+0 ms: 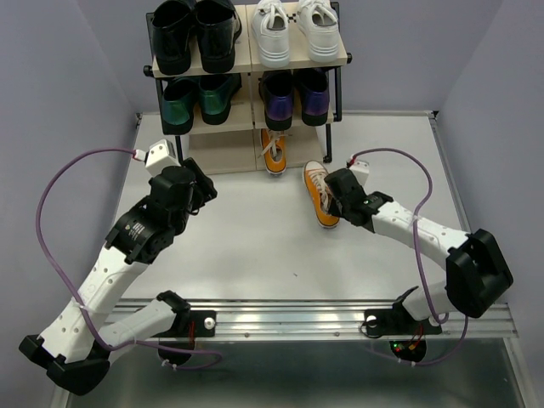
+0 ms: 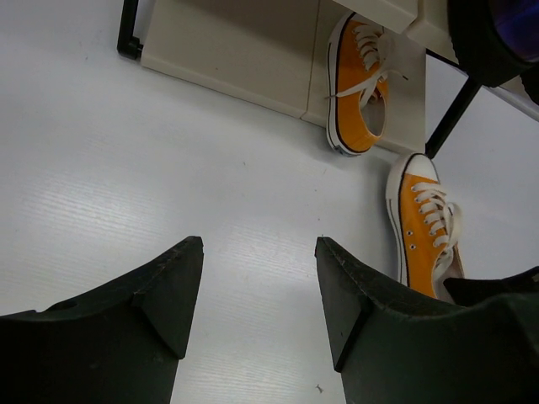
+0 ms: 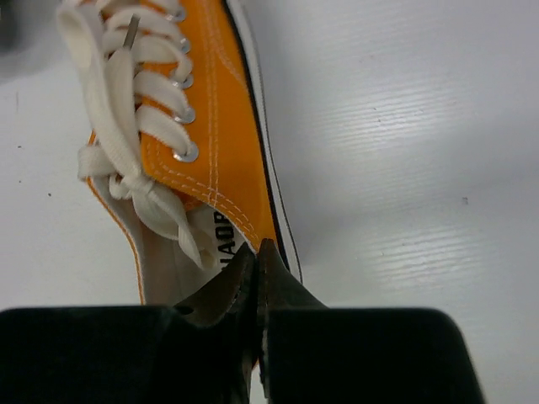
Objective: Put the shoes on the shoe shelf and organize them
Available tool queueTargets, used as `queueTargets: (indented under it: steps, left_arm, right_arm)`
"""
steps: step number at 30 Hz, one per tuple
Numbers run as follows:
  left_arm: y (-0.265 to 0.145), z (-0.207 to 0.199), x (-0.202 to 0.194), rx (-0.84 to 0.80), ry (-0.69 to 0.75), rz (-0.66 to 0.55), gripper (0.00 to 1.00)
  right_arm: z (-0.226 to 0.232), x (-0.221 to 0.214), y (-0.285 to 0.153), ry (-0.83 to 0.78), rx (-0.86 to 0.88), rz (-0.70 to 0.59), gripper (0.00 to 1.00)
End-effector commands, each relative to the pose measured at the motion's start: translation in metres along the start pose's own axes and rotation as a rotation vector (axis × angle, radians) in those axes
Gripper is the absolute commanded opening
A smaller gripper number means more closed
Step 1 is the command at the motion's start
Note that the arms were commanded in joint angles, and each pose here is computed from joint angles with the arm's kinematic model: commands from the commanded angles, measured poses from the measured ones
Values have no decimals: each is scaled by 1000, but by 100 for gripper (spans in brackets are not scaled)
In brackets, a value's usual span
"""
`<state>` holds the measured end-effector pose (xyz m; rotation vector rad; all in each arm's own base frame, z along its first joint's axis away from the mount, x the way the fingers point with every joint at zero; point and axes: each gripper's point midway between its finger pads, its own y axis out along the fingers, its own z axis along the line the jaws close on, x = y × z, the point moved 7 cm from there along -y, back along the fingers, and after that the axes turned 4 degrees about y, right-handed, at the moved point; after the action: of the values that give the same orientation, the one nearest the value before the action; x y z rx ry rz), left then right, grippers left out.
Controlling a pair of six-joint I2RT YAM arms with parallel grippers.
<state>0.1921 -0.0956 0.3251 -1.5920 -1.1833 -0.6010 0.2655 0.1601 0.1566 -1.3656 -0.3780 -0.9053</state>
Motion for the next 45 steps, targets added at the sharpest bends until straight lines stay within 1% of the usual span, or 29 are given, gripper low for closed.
queueTargets:
  steps: [1, 6, 14, 19, 23, 28, 34, 38, 45]
  left_arm:
    - [-4, 3, 9, 10, 1, -44, 67]
    - [-4, 5, 10, 22, 7, -52, 67]
    - [1, 2, 7, 15, 19, -41, 67]
    - [-1, 3, 9, 20, 21, -48, 67]
    - [-4, 6, 10, 26, 21, -49, 67]
    - [-8, 8, 11, 30, 14, -54, 67]
    - [-10, 12, 11, 37, 12, -58, 67]
    - [-11, 11, 11, 33, 9, -55, 67]
    - [-17, 16, 13, 45, 1, -63, 67]
  right_arm:
    - [41, 45, -9, 53, 154, -126, 1]
    - [56, 59, -13, 56, 201, -147, 1]
    - [71, 73, -4, 47, 191, -175, 1]
    - [81, 80, 10, 54, 171, -194, 1]
    - [90, 95, 19, 78, 148, -237, 1]
    - [94, 102, 35, 103, 120, -244, 1]
    - [94, 110, 41, 143, 122, -256, 1]
    - [100, 122, 48, 172, 119, -292, 1]
    - [109, 130, 78, 183, 85, -313, 1]
